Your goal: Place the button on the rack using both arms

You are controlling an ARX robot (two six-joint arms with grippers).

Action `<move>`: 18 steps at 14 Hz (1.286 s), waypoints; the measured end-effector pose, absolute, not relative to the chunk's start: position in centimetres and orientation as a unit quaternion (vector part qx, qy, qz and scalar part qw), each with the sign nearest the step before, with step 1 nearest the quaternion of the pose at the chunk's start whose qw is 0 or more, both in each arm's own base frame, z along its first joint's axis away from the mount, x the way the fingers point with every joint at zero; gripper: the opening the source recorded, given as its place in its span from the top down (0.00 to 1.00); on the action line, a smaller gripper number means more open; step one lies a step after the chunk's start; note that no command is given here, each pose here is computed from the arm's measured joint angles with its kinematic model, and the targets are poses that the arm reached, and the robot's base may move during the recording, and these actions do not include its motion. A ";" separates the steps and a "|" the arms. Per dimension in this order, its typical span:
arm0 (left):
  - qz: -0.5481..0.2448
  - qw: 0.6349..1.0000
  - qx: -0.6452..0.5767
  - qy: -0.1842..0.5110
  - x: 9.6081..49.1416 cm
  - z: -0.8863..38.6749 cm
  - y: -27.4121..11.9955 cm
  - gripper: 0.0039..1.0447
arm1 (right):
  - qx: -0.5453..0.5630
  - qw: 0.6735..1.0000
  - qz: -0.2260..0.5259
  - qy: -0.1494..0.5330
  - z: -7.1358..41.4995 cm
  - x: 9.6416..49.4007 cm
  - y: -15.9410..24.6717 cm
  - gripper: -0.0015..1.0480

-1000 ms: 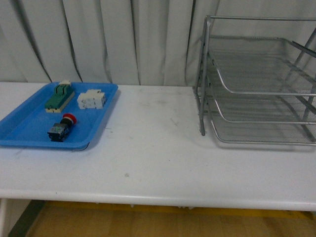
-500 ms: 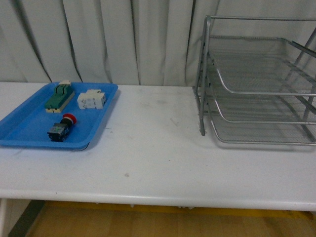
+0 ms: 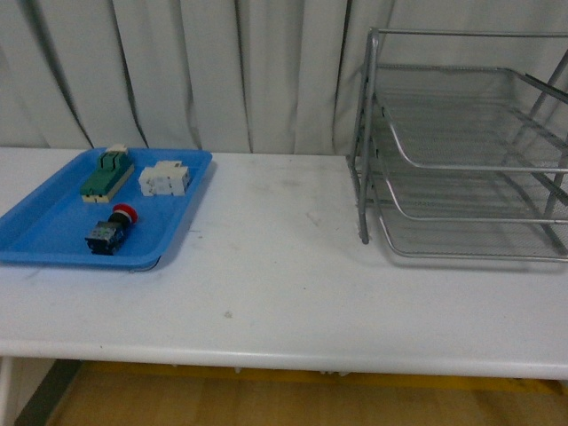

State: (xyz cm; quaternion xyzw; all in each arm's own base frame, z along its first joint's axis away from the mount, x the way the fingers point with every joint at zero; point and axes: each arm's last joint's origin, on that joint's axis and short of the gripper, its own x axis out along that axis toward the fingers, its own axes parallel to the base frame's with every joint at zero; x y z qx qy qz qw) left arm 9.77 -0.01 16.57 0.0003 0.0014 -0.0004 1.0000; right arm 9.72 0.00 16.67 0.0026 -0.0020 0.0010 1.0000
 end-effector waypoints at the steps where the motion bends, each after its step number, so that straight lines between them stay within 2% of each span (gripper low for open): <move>1: -0.001 1.000 0.000 0.001 9.8 16.6 0.0 0.06 | 0.003 1.000 0.001 -0.002 16.7 9.7 0.0 0.06; 8: 0.000 1.000 0.000 0.001 9.8 16.6 0.0 0.06 | 0.003 1.000 0.001 -0.002 16.7 9.7 0.0 0.06; 9: 0.000 1.000 0.000 0.001 9.8 16.6 0.0 0.06 | 0.020 0.999 0.037 0.029 16.5 9.9 -0.2 0.06; 10: 0.000 1.000 0.000 0.001 9.8 16.6 0.0 0.06 | 0.046 0.997 0.057 0.034 18.2 11.5 -1.8 0.06; 11: 0.000 1.000 0.000 0.001 9.8 16.6 0.0 0.06 | 0.041 0.997 0.066 0.007 20.2 12.8 -2.8 0.06; 12: 0.000 1.000 0.000 0.001 9.8 16.6 0.0 0.06 | 0.032 0.998 0.045 -0.018 22.4 15.1 -4.3 0.06; 13: 0.000 1.000 0.000 0.001 9.8 16.6 0.0 0.06 | 0.032 0.999 -0.002 -0.024 23.8 19.2 -6.0 0.06; 14: 0.000 1.000 0.000 0.001 9.8 16.6 0.0 0.06 | 0.027 0.997 -0.078 0.005 22.8 25.0 -7.7 0.06; 17: 0.000 1.000 0.000 0.001 9.8 16.6 0.0 0.06 | 0.053 0.974 -0.161 0.151 16.5 29.7 -8.6 0.06; 18: 0.000 1.000 0.000 0.001 9.8 16.6 0.0 0.06 | 0.079 0.968 -0.165 0.171 15.2 30.6 -8.5 0.06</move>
